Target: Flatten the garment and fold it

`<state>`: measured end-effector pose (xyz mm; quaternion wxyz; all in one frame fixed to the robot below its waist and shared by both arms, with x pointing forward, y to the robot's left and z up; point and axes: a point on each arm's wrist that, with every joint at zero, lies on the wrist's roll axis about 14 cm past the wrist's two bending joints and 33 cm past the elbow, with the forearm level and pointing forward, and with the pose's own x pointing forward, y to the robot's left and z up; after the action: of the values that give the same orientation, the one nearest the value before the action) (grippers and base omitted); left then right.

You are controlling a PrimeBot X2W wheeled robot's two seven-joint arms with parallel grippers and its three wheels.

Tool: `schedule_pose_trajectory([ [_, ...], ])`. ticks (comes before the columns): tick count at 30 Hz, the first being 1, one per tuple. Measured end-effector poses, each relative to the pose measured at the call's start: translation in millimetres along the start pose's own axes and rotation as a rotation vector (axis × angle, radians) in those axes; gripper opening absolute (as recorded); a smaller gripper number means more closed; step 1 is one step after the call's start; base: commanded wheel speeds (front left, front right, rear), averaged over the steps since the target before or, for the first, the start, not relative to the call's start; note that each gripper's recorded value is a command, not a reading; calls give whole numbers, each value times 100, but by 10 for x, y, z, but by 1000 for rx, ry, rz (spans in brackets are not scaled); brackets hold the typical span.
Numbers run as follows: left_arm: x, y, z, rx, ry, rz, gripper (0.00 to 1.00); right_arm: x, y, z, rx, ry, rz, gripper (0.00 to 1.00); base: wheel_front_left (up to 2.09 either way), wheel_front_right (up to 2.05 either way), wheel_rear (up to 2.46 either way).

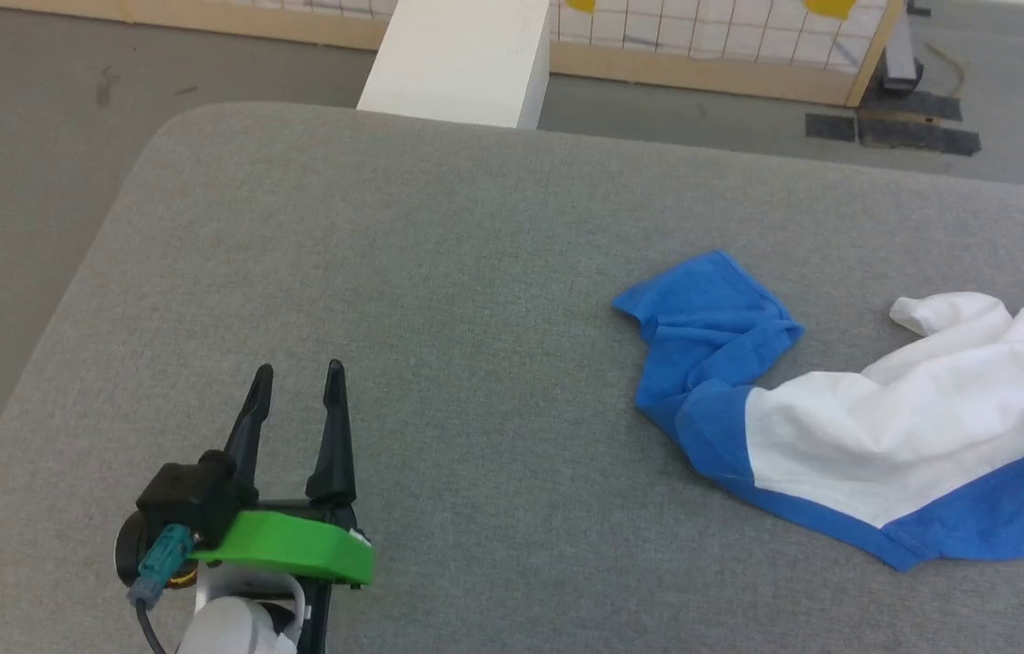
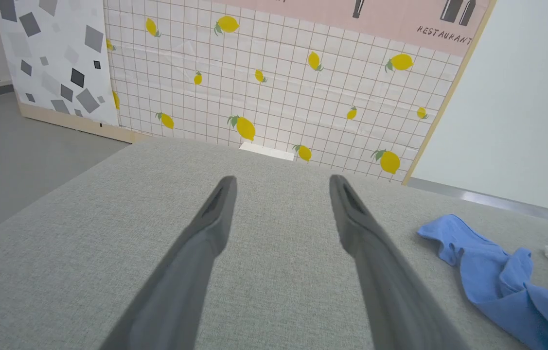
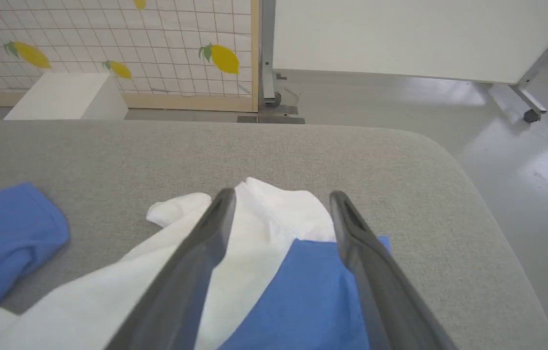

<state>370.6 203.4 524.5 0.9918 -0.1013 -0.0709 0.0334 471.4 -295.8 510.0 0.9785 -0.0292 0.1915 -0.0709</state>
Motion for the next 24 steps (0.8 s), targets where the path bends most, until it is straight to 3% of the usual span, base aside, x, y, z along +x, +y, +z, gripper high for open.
schedule_pose_trajectory([
  [4,1,-56,44,-13,-14,-15,100,-212,219,475,50,-250,66,100,0,0,0],
  [7,16,-114,63,-22,-21,-32,100,-398,363,497,90,-327,105,100,0,0,0],
  [16,67,-396,25,-63,-12,-111,100,-816,422,-289,213,-215,85,100,0,0,0],
  [24,380,-910,-252,-153,151,-250,100,-947,254,-559,242,-165,30,100,0,0,0],
])
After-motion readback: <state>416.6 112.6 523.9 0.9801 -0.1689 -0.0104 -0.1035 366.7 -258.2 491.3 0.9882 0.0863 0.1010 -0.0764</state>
